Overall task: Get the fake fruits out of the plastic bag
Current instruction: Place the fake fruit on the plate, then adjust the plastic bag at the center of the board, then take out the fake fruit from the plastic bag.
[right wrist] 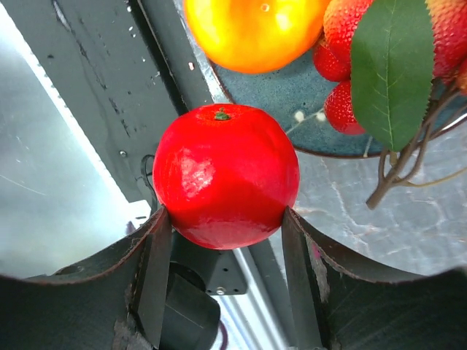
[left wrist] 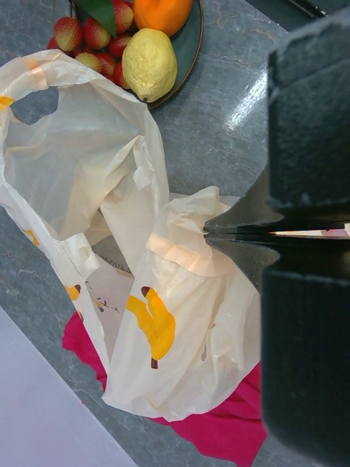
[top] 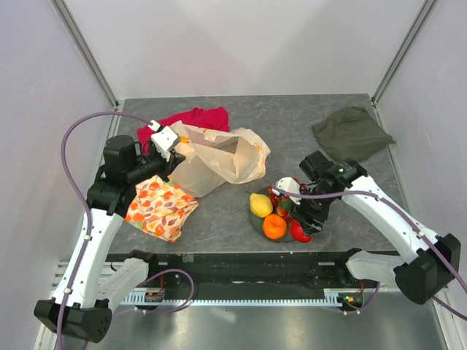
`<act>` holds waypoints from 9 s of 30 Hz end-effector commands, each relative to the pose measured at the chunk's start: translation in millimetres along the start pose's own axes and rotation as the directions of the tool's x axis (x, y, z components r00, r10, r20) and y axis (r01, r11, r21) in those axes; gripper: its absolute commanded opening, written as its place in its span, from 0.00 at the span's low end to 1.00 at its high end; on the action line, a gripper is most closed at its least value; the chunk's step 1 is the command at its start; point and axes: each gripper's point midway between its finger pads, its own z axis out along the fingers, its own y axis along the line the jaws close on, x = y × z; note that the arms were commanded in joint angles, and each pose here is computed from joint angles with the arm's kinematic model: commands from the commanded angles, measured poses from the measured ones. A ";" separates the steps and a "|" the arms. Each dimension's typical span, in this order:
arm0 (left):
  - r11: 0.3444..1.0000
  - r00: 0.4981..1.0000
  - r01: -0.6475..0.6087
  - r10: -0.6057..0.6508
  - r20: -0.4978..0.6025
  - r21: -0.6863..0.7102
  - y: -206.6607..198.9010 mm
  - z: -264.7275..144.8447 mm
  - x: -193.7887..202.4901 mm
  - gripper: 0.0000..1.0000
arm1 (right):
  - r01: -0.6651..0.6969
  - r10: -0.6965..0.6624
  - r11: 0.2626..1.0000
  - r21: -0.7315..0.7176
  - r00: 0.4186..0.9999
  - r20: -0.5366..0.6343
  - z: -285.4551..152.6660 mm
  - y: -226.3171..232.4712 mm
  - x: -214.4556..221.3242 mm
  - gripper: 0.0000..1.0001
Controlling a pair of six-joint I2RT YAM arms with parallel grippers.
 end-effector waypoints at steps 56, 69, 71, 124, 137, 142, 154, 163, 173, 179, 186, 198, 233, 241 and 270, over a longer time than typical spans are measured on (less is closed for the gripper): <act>0.998 0.993 0.056 -0.054 -0.107 0.007 5.4 25.8 44.4 0.02 | -0.237 0.251 0.966 0.099 0.952 -0.174 39.1 -54.0 -14.6 0.82; 0.999 0.996 0.037 -0.036 -0.082 0.015 -0.8 19.5 43.3 0.02 | -0.184 0.193 0.980 0.070 0.970 -0.146 2.7 -42.0 -28.5 0.98; 0.999 0.997 0.034 -0.032 -0.074 0.019 -2.0 18.5 41.8 0.01 | -0.142 0.151 0.987 0.075 0.980 -0.131 -16.5 -36.3 -29.4 0.98; 0.979 0.961 -0.131 0.086 0.263 0.159 75.3 66.1 -230.0 0.02 | -0.609 -0.272 0.322 0.725 0.674 0.687 -230.9 -354.9 -300.1 0.79; 0.962 0.991 0.095 -0.068 -0.114 0.256 -26.6 4.8 -32.9 0.02 | -0.405 -0.096 0.701 0.588 0.762 0.640 -131.4 -230.1 -227.2 0.82; 0.950 0.952 0.232 -0.178 -0.248 0.209 -40.4 5.6 25.9 0.01 | -0.148 -0.181 0.912 0.382 0.692 0.699 -105.7 -134.7 -253.9 0.81; 0.892 0.894 0.436 -0.415 -0.168 0.118 -17.1 20.2 -14.8 0.02 | 0.182 -0.342 0.934 0.307 0.705 0.622 -51.9 -80.7 -273.2 0.31; 0.848 0.900 0.436 -0.420 -0.117 0.303 -39.6 4.3 -60.8 0.02 | -0.026 -0.271 0.884 0.466 0.784 0.558 -25.8 -148.2 -291.3 0.21; 0.857 0.904 0.427 -0.402 -0.143 0.288 -41.3 4.3 -46.0 0.02 | -0.081 -0.269 0.844 0.531 0.792 0.549 -1.1 -197.0 -333.3 0.24; 0.873 0.894 0.448 -0.432 -0.122 0.191 -21.0 11.1 -43.5 0.01 | 0.042 -0.286 0.897 0.441 0.814 0.505 50.3 -154.2 -338.4 0.27; 0.824 0.823 0.563 -0.554 -0.121 0.055 3.3 12.1 -25.7 0.02 | 0.183 -0.211 0.977 0.107 0.891 0.402 107.8 -72.0 -273.7 0.29; 0.777 0.766 0.629 -0.617 -0.181 0.010 -3.2 12.0 18.1 0.01 | 0.020 -0.024 1.000 0.014 0.884 0.468 59.1 -99.0 -256.7 0.32; 0.744 0.735 0.668 -0.657 -0.164 0.010 -3.3 8.6 24.2 0.02 | -0.573 0.477 0.819 -0.026 0.655 0.586 130.5 -186.0 -362.3 0.81; 0.726 0.716 0.688 -0.675 -0.176 0.017 -8.7 7.6 29.7 0.02 | -0.658 0.527 0.753 0.009 0.612 0.590 169.4 -195.4 -363.7 0.72; 0.695 0.689 0.719 -0.709 -0.152 0.017 1.3 10.3 34.1 0.02 | -0.558 0.510 0.818 -0.140 0.592 0.624 108.6 -190.8 -368.8 0.02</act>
